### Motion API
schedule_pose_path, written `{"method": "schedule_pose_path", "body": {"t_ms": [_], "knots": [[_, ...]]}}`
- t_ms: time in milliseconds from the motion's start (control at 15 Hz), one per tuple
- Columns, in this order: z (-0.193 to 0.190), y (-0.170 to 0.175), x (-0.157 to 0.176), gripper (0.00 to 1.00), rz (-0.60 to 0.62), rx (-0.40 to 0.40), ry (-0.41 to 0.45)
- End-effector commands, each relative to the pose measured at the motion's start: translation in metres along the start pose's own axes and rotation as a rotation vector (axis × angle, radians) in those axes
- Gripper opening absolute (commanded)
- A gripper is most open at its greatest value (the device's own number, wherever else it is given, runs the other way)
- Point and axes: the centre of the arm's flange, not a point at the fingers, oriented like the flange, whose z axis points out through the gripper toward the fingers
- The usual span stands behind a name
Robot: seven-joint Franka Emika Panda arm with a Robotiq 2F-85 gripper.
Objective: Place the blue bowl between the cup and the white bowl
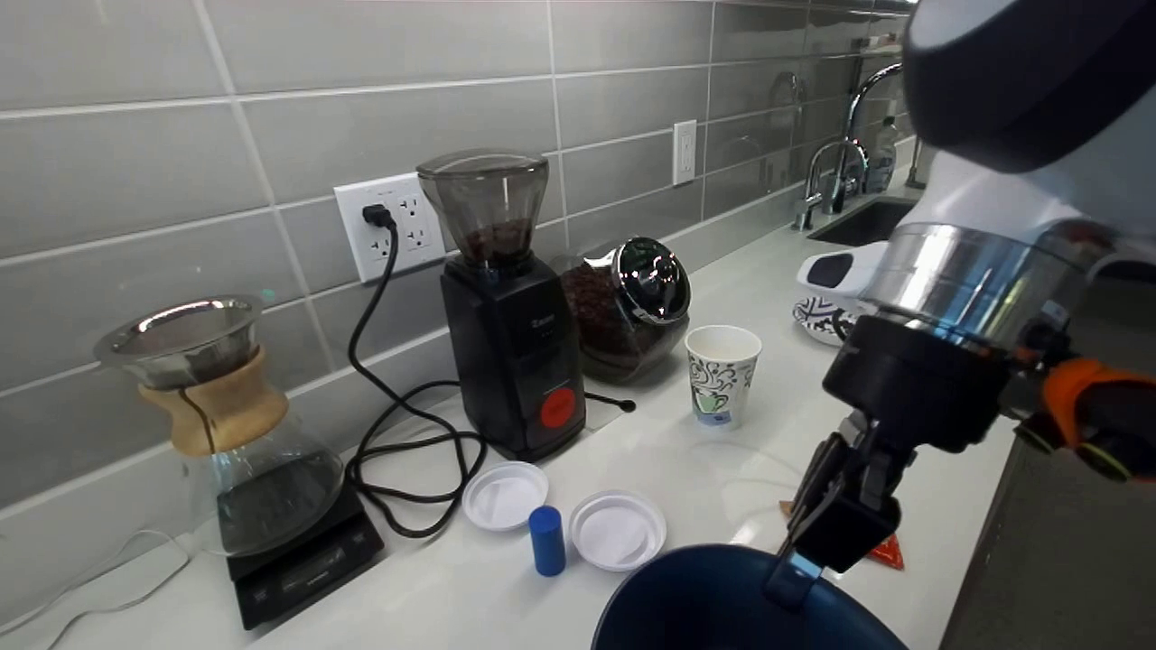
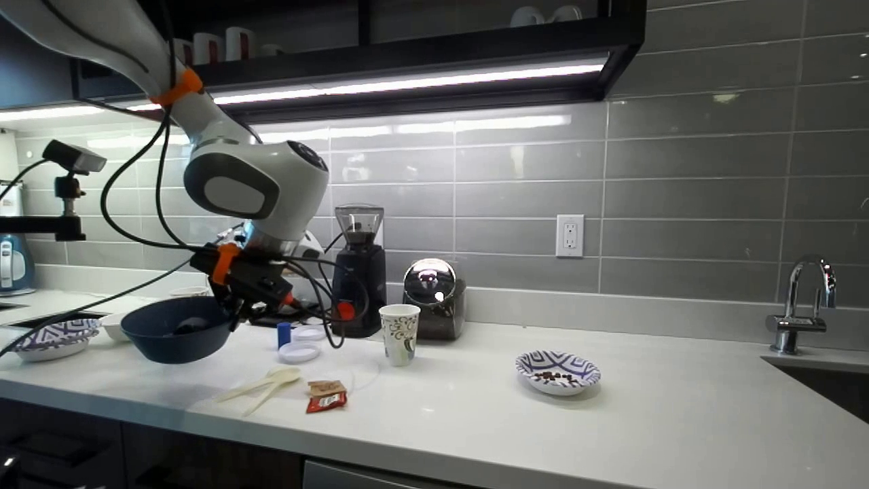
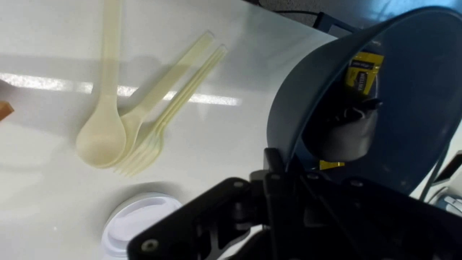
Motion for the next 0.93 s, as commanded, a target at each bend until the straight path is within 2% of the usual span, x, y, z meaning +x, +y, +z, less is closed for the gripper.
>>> {"method": "schedule_pose_path", "body": {"t_ms": [0, 267, 400, 667, 733, 867], "knots": [[-0.043, -0.019, -0.043, 0.01, 0.134, 0.053, 0.111], [-0.078, -0.015, -0.094, 0.01, 0.312, 0.062, 0.19], [-0.098, -0.007, -0.116, 0.01, 0.412, 0.029, 0.226], [-0.137, 0.007, -0.147, 0.01, 0.607, -0.03, 0.353], [-0.136, 0.033, -0.112, 0.05, 0.528, -0.008, 0.317], [-0.15, 0.037, -0.123, 0.05, 0.578, -0.027, 0.351]]}}
